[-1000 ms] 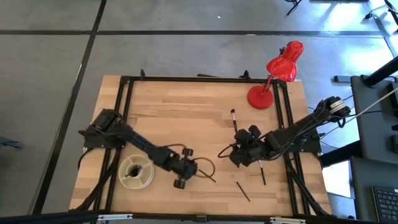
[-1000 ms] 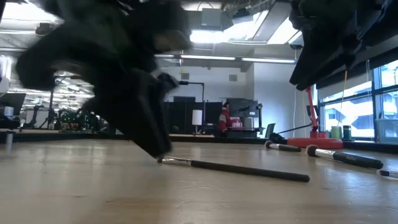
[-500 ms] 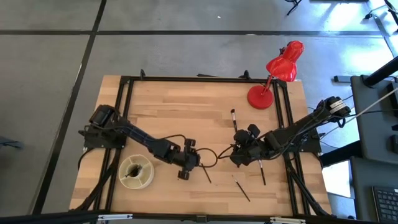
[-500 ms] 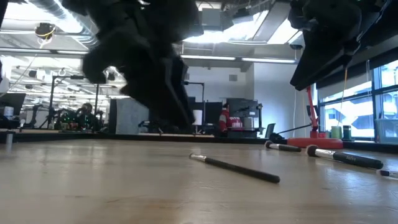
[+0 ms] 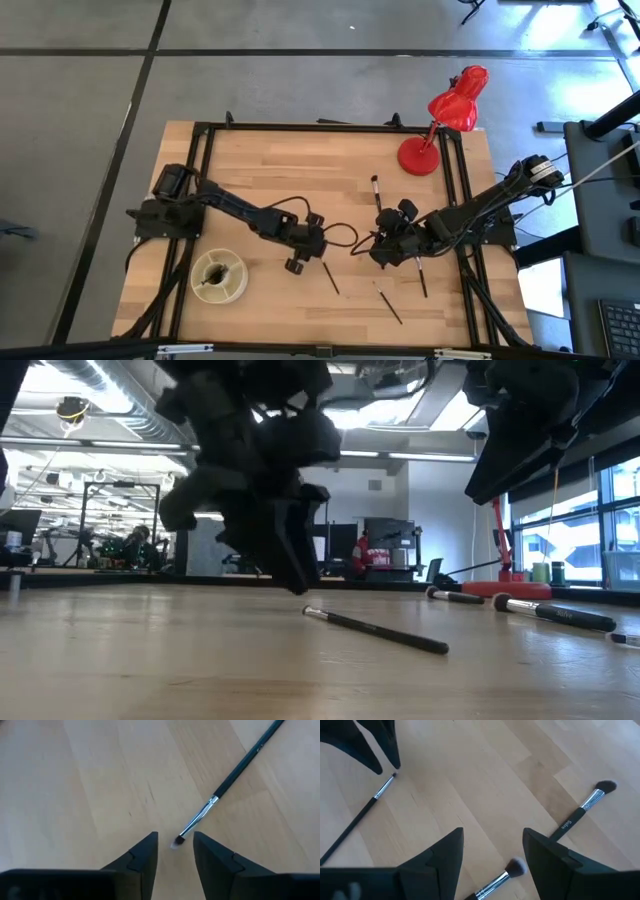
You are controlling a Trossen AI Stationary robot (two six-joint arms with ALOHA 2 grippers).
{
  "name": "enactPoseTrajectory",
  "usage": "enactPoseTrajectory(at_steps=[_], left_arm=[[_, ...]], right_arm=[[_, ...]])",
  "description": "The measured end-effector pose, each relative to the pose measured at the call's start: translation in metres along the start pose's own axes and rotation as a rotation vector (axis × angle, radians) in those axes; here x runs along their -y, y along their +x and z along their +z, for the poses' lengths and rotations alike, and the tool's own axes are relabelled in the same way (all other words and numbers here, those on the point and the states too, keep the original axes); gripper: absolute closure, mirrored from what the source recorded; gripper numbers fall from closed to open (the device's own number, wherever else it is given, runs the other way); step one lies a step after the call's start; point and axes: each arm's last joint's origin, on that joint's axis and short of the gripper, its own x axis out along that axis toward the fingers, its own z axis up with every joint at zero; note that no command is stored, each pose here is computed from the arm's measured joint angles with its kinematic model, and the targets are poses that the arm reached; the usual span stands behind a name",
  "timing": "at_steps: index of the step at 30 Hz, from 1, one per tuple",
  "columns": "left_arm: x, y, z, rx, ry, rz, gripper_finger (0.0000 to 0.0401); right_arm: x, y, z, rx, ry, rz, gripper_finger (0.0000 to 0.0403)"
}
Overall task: Put items in baskets/containers
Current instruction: Put the black eyeshadow brush into the white organizer
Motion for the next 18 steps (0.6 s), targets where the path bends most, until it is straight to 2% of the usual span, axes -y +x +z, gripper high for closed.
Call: enactPoseTrajectory(at_steps=[5, 11, 14, 18], left_arm=[[-0.008, 0.009, -0.005, -0.003, -0.025, -0.057, 0.0285], [-0.005, 0.020, -0.009, -0.020, -0.011, -0.099, 0.0299], [-0.003, 0.020, -0.010, -0.033, 0.030, -0.090, 0.0328], [0.004, 0.014, -0.009, -0.048, 0.124, -0.094, 0.0389]], right_arm=[[0.000, 0.000, 0.000, 0.000, -0.010, -0.001, 0.0198], [0.000, 0.000, 0.000, -0.001, -0.028, -0.002, 0.0198], [0.000, 0.000, 0.000, -0.001, -0.030, -0.002, 0.0198], [0.000, 0.000, 0.000, -0.001, -0.032, -0.002, 0.0198]])
